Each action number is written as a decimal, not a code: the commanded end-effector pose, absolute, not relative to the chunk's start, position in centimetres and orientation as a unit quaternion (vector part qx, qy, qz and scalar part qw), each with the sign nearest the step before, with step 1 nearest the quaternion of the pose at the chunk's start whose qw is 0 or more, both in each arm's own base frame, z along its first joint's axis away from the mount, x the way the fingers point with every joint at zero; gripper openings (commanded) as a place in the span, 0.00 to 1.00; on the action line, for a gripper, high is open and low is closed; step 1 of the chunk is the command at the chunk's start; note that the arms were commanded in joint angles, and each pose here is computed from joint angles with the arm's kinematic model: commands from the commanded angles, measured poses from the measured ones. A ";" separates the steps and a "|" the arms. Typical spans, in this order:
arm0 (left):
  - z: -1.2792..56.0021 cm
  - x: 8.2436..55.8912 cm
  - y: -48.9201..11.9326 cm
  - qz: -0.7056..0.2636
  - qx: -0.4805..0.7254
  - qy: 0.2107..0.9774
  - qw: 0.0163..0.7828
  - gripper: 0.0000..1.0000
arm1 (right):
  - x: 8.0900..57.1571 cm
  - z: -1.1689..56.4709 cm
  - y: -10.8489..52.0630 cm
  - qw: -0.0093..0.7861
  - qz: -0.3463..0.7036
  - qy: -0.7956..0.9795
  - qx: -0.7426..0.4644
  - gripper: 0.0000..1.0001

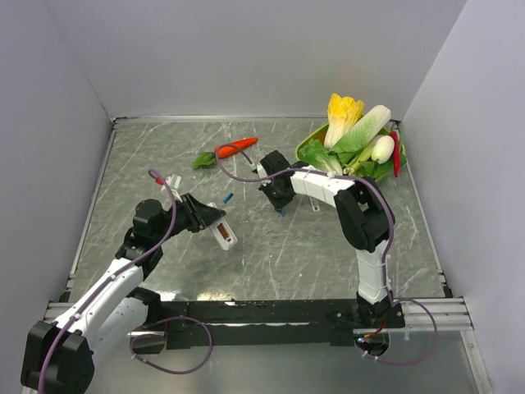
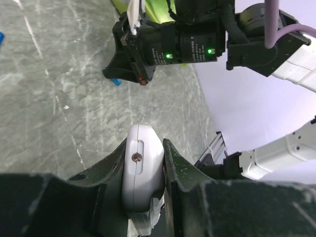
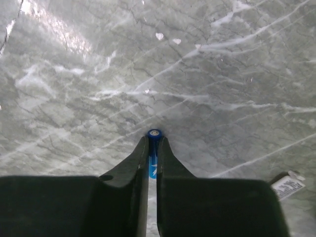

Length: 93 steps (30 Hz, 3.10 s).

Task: Load the batteries into the remote control
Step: Pick up the battery from the center of the board, then load the battery into the remote control.

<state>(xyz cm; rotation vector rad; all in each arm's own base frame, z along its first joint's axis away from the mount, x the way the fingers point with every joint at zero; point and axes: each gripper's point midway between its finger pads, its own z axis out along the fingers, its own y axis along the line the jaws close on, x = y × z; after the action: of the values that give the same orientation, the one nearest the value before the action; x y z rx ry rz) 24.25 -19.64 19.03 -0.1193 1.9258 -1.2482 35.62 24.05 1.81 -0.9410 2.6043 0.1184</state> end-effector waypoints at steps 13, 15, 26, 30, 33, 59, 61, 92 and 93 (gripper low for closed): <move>24.2 22.3 -21.2 -0.589 0.034 0.666 0.456 0.01 | 31.3 20.4 26.8 0.448 0.225 0.819 -0.279 0.00; 24.2 22.2 -21.3 -0.598 0.025 0.663 0.449 0.01 | 30.0 22.8 27.0 0.478 0.253 0.798 -0.266 0.00; 26.4 22.0 -21.9 -0.636 0.015 0.636 0.437 0.01 | 22.1 32.5 32.9 0.602 0.381 0.638 -0.291 0.00; 26.5 22.2 -22.1 -0.625 0.015 0.645 0.440 0.01 | 20.7 32.8 34.4 0.603 0.396 0.621 -0.308 0.00; 26.6 22.3 -21.9 -0.619 0.008 0.647 0.446 0.01 | 20.1 32.6 35.5 0.594 0.402 0.615 -0.326 0.00; 27.3 23.0 -21.0 -0.589 -0.025 0.663 0.462 0.01 | 20.3 26.1 38.6 0.585 0.345 0.646 -0.349 0.00; 27.5 23.1 -21.0 -0.589 -0.028 0.661 0.464 0.01 | 20.4 25.8 38.8 0.583 0.343 0.649 -0.350 0.00; 28.7 23.2 -20.4 -0.578 -0.032 0.657 0.483 0.01 | 22.0 17.4 37.4 0.516 0.225 0.737 -0.375 0.03; 28.8 23.2 -20.4 -0.578 -0.031 0.657 0.484 0.01 | 22.1 17.1 37.5 0.512 0.221 0.740 -0.376 0.04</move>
<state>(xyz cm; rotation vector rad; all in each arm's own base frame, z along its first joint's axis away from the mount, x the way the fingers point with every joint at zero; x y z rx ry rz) 24.21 -20.00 22.17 -0.2054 1.8026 -1.3278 20.87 39.15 21.23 -0.8967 1.6205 0.6848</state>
